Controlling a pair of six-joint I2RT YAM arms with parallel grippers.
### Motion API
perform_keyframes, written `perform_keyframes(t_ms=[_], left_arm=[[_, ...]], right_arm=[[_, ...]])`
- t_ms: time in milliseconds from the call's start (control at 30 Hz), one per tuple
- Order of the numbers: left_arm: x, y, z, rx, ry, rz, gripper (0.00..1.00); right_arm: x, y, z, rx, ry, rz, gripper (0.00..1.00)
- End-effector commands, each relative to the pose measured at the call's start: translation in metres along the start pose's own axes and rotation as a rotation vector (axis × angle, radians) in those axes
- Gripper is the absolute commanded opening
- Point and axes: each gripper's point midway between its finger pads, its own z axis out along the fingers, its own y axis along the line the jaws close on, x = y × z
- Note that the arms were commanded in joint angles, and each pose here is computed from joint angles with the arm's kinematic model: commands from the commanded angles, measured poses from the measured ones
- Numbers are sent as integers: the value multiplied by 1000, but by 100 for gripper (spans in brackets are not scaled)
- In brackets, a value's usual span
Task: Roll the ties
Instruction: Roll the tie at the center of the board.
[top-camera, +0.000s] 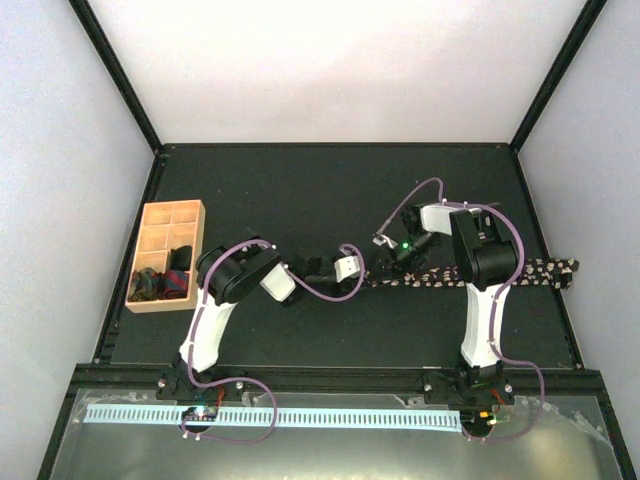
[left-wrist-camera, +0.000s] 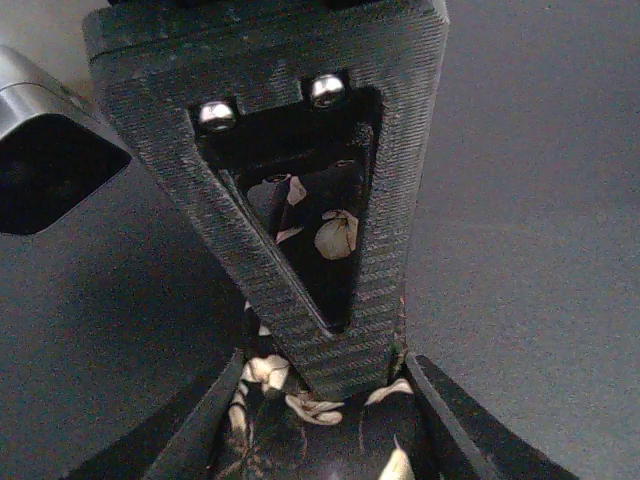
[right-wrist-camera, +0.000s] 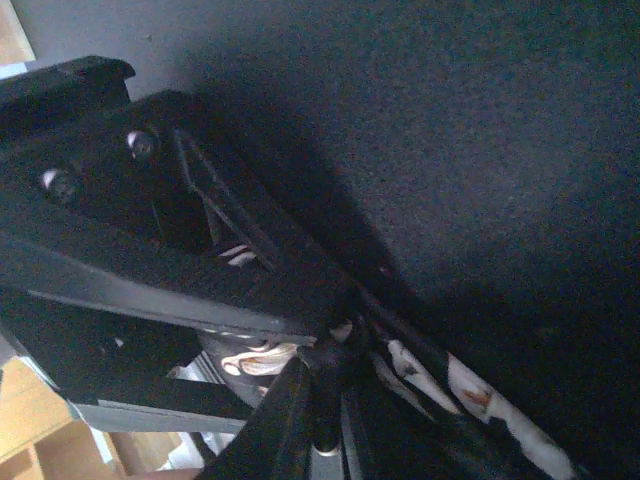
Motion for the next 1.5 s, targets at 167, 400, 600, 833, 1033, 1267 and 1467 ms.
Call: perform_keyframes(t_ms=[167,400,600,833,1033,1267,1467], left_arm=[[56,-16,-12,22,262,-95,38],[65,-12,-21,-10,373,-111,41],[64,-6,-21,-27,414,-132,41],[66,-8,-21,-21,444,-145,42],[67,-11,-22,-17,455,-141,42],[65,-12,-24,-15,444,-161,48],[39,-12,-34,0,245,-141,76]], right_arm=[[-6,-23,-15,133,-34,-39,36],[-5,14,-36,57,-104,-78,41],[0,24,-11,-32,-67,-25,33],[-11,31,1,-29,-69,-38,39],[-12,13,14,22,-44,-7,28],[-2,-4,18,46,-20,1,2],[7,-19,16,-20,-11,61,2]])
